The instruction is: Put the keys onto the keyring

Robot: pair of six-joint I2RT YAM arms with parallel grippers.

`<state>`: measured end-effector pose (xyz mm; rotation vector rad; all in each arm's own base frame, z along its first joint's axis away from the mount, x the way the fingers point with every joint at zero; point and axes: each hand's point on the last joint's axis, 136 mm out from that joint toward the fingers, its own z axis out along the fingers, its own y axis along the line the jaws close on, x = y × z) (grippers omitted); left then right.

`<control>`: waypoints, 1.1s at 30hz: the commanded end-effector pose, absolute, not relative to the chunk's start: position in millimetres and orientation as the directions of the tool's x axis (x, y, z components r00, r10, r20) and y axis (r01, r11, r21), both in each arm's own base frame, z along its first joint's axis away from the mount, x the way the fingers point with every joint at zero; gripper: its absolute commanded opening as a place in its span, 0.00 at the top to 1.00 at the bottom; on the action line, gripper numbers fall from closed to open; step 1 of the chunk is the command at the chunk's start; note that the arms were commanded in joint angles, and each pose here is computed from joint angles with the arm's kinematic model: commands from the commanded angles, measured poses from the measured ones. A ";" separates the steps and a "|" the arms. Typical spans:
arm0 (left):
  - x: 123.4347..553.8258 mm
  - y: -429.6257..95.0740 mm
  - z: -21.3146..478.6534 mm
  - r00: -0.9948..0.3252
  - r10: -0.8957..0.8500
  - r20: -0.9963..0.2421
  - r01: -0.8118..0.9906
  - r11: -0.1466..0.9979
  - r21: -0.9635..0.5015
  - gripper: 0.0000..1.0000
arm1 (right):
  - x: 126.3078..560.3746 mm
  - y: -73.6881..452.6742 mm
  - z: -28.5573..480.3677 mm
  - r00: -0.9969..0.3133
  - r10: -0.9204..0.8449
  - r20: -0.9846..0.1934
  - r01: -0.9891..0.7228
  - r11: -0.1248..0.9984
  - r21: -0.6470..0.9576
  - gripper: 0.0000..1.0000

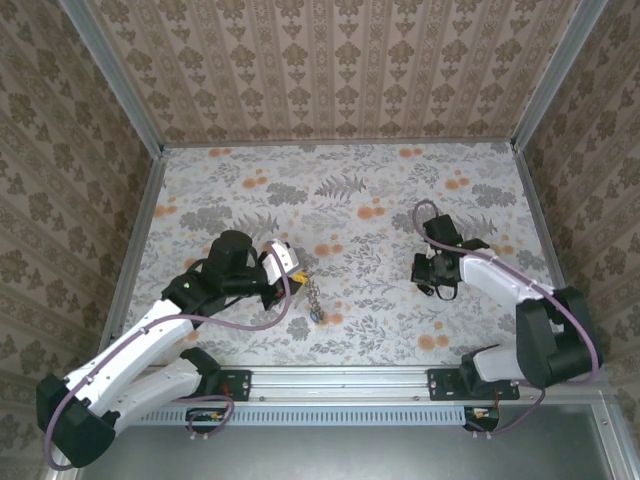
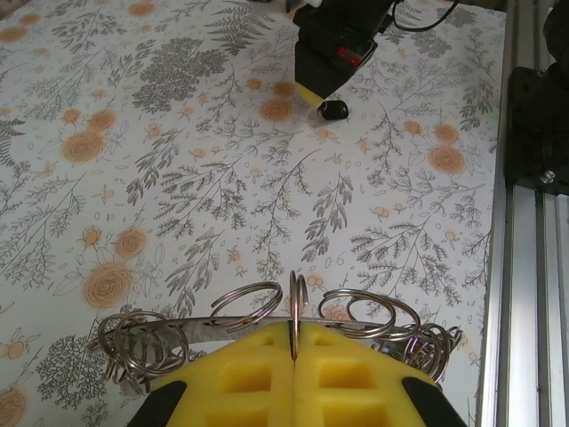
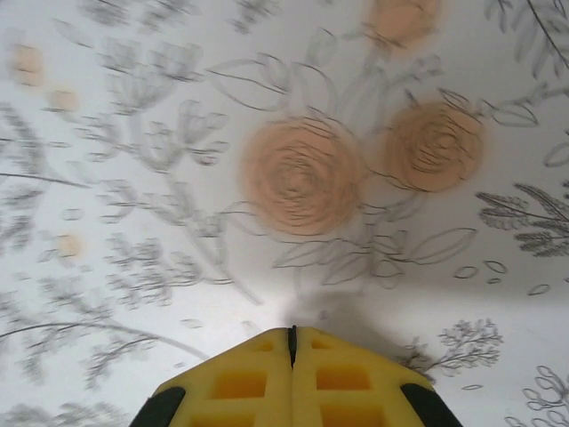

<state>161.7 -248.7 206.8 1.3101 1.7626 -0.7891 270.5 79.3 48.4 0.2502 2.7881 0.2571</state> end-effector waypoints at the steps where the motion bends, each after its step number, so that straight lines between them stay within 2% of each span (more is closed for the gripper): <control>1: 162.7 -255.2 216.4 -0.145 0.423 -0.894 0.966 0.254 -0.036 1.00 | 271.6 108.4 82.6 -0.894 0.103 -0.436 -0.039 0.951 0.305 1.00; 6: 167.5 -261.0 213.5 -0.140 0.427 -0.893 0.969 0.246 -0.035 1.00 | 265.4 152.9 141.2 -0.776 0.017 -0.631 -0.284 0.883 0.372 1.00; 10: 172.2 -267.4 208.4 -0.131 0.439 -0.889 0.972 0.234 -0.028 1.00 | 255.7 196.6 177.8 -0.706 -0.024 -0.708 -0.463 0.772 0.435 1.00; 15: 179.4 -275.6 217.1 -0.136 0.422 -0.896 0.970 0.242 -0.033 1.00 | 241.2 240.8 220.0 -0.585 -0.082 -0.806 -0.662 0.623 0.417 1.00; 22: 177.6 -281.2 222.2 -0.114 0.416 -0.902 0.976 0.216 -0.024 1.00 | 236.4 275.4 258.0 -0.496 -0.088 -0.864 -0.768 0.508 0.390 1.00; 33: 178.4 -285.0 230.9 -0.119 0.395 -0.911 0.975 0.219 -0.032 1.00 | 232.1 313.9 270.1 -0.442 -0.108 -0.890 -0.817 0.458 0.350 1.00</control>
